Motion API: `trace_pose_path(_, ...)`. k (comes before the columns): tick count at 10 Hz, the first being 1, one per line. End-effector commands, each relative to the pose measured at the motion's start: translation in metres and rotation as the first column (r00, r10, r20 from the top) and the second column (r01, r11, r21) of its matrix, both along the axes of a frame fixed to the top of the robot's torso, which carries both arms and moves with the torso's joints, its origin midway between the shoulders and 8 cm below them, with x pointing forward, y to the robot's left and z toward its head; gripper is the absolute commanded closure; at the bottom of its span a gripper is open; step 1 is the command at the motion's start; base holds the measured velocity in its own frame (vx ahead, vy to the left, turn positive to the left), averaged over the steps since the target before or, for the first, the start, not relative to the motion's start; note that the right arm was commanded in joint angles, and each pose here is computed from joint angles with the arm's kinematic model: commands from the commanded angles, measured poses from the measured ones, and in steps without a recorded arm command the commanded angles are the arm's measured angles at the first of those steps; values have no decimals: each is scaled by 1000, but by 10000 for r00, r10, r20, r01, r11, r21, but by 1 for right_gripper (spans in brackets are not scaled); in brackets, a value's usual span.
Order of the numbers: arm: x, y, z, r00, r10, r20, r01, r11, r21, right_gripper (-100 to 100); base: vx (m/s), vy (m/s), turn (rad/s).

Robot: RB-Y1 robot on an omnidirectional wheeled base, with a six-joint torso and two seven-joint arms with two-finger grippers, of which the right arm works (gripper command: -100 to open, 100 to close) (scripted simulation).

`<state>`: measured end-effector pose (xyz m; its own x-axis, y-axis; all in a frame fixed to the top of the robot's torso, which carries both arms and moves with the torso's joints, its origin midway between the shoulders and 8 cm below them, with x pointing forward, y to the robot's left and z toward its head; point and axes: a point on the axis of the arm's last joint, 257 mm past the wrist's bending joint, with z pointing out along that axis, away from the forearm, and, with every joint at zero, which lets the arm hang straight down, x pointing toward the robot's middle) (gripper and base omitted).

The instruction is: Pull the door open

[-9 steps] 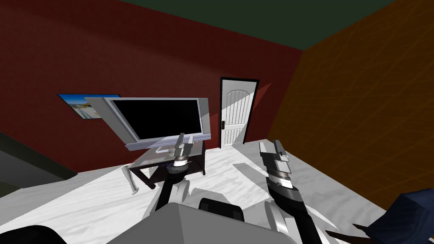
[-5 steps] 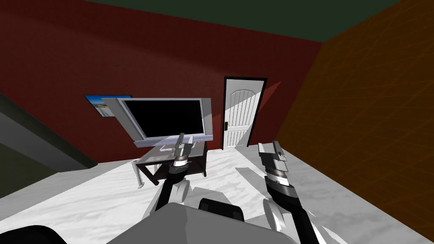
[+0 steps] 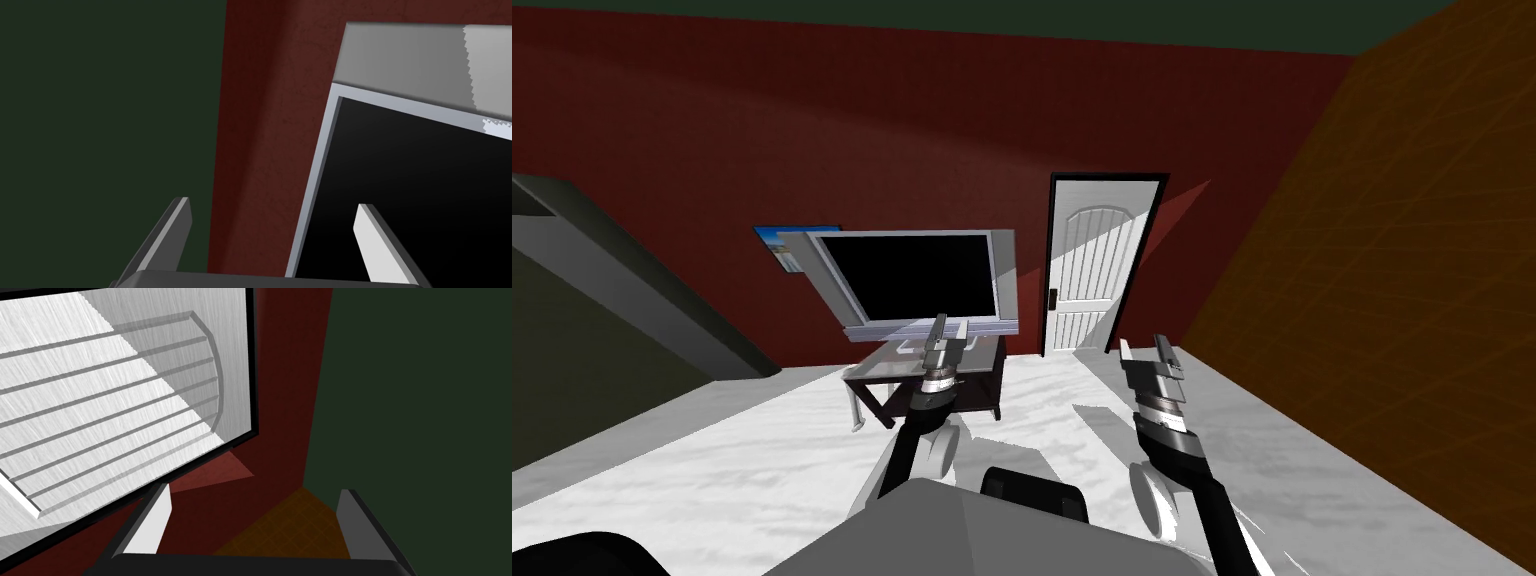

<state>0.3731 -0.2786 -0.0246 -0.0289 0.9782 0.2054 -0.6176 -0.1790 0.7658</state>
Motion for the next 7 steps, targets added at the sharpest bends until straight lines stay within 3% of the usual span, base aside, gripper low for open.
trace_pose_path(1, 4, -5, -5, 9999, 107, -44, -105, 9995, 307, -100, 84, -50, 137)
trace_pose_path(7, 21, -23, -29, 9987, 478, -202, -440, 9860, 1607, -100, 79, -53, 153)
